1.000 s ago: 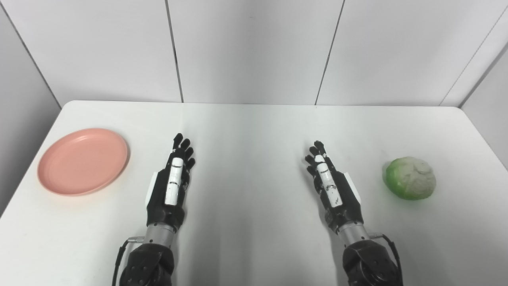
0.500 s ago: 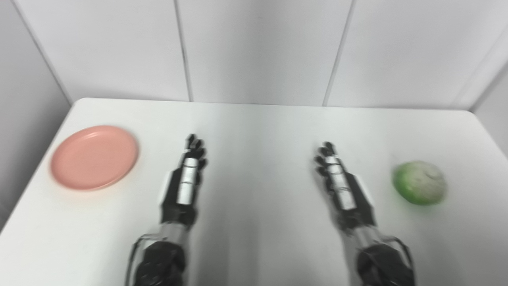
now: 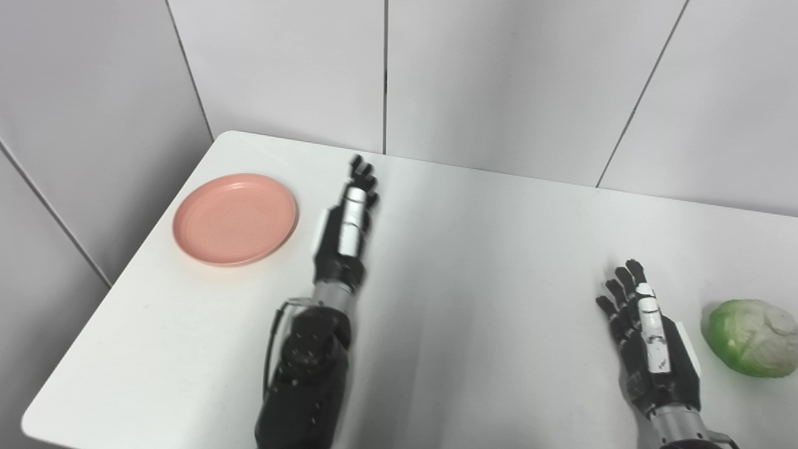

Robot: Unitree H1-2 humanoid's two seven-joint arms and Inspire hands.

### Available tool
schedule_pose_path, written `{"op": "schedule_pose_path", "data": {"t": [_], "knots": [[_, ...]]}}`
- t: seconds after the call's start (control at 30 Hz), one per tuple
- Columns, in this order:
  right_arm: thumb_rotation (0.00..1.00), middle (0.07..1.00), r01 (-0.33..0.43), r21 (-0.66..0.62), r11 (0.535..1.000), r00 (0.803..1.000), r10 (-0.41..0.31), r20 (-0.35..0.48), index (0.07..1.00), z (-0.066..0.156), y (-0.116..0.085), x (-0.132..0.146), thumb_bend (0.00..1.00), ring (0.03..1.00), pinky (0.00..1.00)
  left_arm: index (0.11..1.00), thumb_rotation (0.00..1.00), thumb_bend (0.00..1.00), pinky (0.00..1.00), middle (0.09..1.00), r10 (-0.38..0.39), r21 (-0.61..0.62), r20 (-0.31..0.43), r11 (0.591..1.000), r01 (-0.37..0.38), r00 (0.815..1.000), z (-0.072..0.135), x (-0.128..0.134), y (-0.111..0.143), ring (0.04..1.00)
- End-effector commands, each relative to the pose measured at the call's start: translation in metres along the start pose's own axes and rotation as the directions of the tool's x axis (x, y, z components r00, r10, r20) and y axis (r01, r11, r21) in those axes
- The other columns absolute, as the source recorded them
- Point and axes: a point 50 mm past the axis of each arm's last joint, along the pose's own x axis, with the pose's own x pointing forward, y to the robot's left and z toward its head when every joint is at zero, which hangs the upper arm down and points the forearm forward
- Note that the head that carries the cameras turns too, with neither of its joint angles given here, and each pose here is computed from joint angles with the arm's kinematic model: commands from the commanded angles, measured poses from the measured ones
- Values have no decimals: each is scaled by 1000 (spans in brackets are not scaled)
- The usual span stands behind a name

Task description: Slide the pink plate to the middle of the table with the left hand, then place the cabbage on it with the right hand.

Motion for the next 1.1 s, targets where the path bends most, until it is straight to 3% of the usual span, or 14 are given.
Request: {"op": "schedule_pose_path", "data": {"t": [0.0, 0.17, 0.27, 0.37, 0.47, 0.63, 0.77, 0.93, 1.07], "knots": [[835, 972, 5, -13, 1000, 996, -3, 92, 971, 7, -5, 10, 681, 941, 997, 1000, 958, 747, 1000, 1000, 14, -23, 129, 1000, -11, 992, 33, 23, 6, 1000], [868, 961, 1, -37, 999, 992, 4, 129, 963, 4, -3, 10, 659, 929, 995, 977, 997, 776, 991, 973, 70, 4, 201, 997, -73, 977, 61, 34, 39, 979], [876, 966, -24, -36, 999, 987, 29, 155, 969, 4, -5, 9, 669, 940, 1000, 912, 1000, 786, 925, 907, 138, 11, 257, 989, -145, 957, 76, 40, 63, 912], [905, 962, -29, -23, 999, 985, 33, 169, 956, 7, -5, 8, 568, 938, 1000, 828, 999, 785, 863, 824, 215, -8, 277, 975, -221, 937, 88, 43, 84, 834], [919, 960, -33, -28, 999, 983, 37, 177, 952, 10, -5, 8, 555, 944, 1000, 808, 1000, 772, 833, 801, 278, -38, 285, 960, -279, 917, 97, 46, 110, 807], [827, 958, -46, -20, 999, 981, 48, 185, 966, 9, -7, 8, 609, 952, 970, 791, 1000, 790, 796, 773, 352, -113, 293, 936, -333, 889, 102, 47, 140, 778], [816, 947, -55, -16, 998, 979, 57, 194, 959, 8, -8, 9, 654, 946, 976, 751, 1000, 813, 783, 751, 389, -111, 310, 921, -374, 867, 108, 47, 158, 764], [821, 942, -69, -14, 998, 974, 70, 214, 953, 10, -6, 8, 610, 943, 983, 717, 1000, 814, 729, 709, 462, -80, 302, 884, -461, 834, 103, 44, 189, 721], [830, 950, -75, -42, 996, 972, 82, 221, 966, 11, -6, 8, 607, 948, 982, 713, 1000, 844, 722, 704, 488, -64, 278, 869, -491, 828, 95, 43, 206, 716]]}}
